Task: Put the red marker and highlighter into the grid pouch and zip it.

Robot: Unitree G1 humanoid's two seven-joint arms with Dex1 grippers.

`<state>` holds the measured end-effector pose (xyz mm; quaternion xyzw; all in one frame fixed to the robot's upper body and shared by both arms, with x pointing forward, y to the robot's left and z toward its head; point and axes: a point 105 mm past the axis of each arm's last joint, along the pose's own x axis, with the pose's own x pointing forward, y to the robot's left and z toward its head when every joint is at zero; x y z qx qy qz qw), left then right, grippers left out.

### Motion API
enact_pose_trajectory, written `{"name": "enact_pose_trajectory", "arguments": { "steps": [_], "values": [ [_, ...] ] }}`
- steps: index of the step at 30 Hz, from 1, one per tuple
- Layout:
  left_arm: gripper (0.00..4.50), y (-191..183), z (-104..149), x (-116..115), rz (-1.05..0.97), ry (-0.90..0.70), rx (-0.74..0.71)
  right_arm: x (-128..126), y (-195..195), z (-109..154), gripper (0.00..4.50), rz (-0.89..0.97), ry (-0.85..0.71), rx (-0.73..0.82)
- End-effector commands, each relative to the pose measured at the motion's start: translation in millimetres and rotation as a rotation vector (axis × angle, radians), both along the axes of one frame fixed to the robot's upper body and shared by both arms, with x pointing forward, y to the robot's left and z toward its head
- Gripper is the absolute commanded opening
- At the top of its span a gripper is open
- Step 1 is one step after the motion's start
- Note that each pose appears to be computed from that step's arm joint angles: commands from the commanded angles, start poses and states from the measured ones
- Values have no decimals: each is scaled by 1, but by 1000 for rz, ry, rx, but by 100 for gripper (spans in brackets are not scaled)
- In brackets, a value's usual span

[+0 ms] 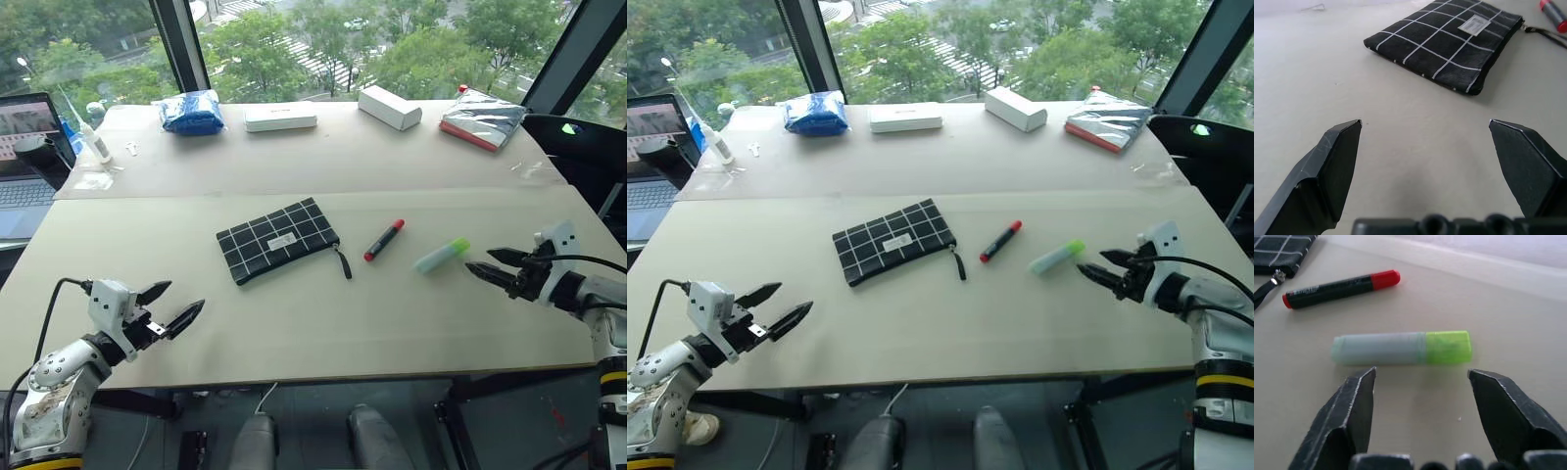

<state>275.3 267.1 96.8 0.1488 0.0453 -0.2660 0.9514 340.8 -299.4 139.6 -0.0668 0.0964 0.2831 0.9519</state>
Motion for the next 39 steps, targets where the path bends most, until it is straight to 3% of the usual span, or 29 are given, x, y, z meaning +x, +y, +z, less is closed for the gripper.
{"name": "enact_pose_trajectory", "arguments": {
  "steps": [1, 5, 6, 11, 15, 20, 27, 39],
  "values": [
    [450, -5, 14, 8, -59, -112, 114, 2, 1, 29, 181, 20, -90, 28],
    [450, -17, 5, 10, -172, -94, 239, 5, 27, 53, 23, 107, -160, 56],
    [450, -19, 4, 10, -190, -92, 258, 6, 35, 57, 6, 129, -173, 62],
    [450, -22, 2, 20, -257, -109, 390, 19, 110, 66, 6, 287, -193, 66],
    [450, -14, 3, 35, -249, -152, 540, 31, 159, 60, 6, 347, -201, 8],
    [450, -18, 16, 53, -217, -257, 586, 53, 214, 40, 6, 342, -151, -104],
    [450, -30, 12, 53, -242, -276, 536, 78, 236, 21, 6, 272, -107, -198],
    [450, -38, 10, 55, -254, -287, 492, 74, 250, -14, 6, 386, -61, -376]
  ]
}}
